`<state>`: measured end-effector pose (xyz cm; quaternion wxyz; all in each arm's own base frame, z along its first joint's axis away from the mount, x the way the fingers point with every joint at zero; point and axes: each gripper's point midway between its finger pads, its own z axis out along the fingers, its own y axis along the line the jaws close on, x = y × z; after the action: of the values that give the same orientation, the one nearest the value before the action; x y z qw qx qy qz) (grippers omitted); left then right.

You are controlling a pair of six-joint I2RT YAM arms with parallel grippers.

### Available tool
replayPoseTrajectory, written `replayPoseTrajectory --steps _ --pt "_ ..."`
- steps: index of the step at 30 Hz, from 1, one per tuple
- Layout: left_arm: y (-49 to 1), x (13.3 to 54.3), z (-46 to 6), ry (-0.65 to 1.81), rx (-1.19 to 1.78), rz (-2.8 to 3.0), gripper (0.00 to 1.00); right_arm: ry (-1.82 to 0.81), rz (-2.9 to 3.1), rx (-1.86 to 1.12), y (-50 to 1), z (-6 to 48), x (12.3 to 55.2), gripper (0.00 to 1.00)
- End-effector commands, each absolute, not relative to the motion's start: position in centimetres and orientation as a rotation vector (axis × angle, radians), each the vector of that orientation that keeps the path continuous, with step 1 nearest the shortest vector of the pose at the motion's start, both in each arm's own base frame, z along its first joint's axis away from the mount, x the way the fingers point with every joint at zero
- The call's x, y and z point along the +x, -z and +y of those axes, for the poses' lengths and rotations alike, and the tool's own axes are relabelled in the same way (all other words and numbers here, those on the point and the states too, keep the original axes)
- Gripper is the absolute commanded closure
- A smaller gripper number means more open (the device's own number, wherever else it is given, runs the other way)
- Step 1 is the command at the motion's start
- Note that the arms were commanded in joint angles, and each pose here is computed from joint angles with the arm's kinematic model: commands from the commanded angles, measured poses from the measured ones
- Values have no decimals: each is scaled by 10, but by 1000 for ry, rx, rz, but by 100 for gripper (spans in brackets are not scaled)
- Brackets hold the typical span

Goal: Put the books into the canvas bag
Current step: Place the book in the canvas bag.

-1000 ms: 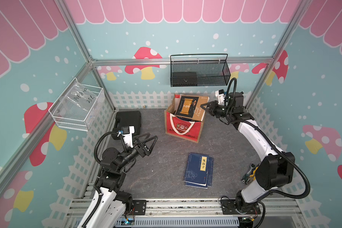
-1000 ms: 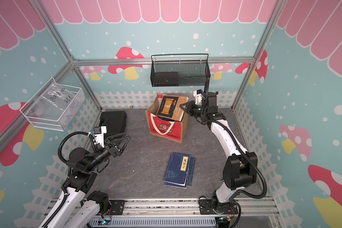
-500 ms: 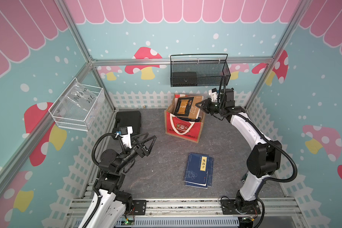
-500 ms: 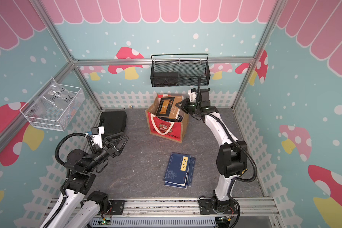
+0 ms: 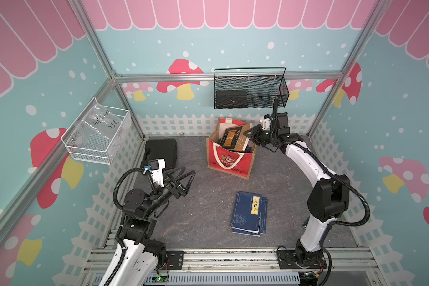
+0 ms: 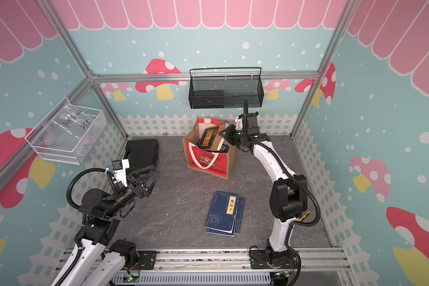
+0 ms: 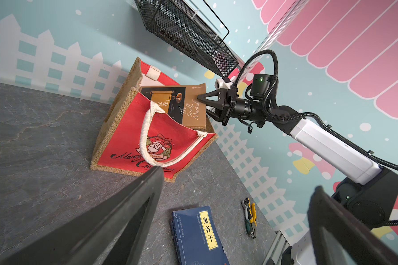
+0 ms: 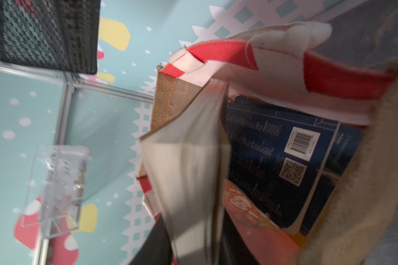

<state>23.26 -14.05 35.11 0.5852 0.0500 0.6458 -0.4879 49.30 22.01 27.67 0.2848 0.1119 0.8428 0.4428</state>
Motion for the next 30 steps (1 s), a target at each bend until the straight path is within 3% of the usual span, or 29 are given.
replayPoseTrajectory --steps 1,3,6,14,19,25,30 --pt "-349 233 -138 1119 114 1502 1 -1197 2228 268 -288 223 498 47" --pt "-349 232 -139 1123 117 1503 1 -1194 2227 265 -288 223 498 35" --pt "-350 232 -140 1128 124 1504 1 -1206 2223 246 -290 226 499 26" --pt "-341 235 -150 1164 134 1556 1 -1191 2155 146 -319 227 497 18" --pt "-318 243 -168 1229 141 1647 1 -1073 2106 31 -342 218 478 1" --pt "-282 243 -197 1246 181 1750 1 -898 2104 -54 -334 193 436 0" --pt "-245 238 -227 1226 236 1866 1 -830 2177 -126 -296 182 396 0"
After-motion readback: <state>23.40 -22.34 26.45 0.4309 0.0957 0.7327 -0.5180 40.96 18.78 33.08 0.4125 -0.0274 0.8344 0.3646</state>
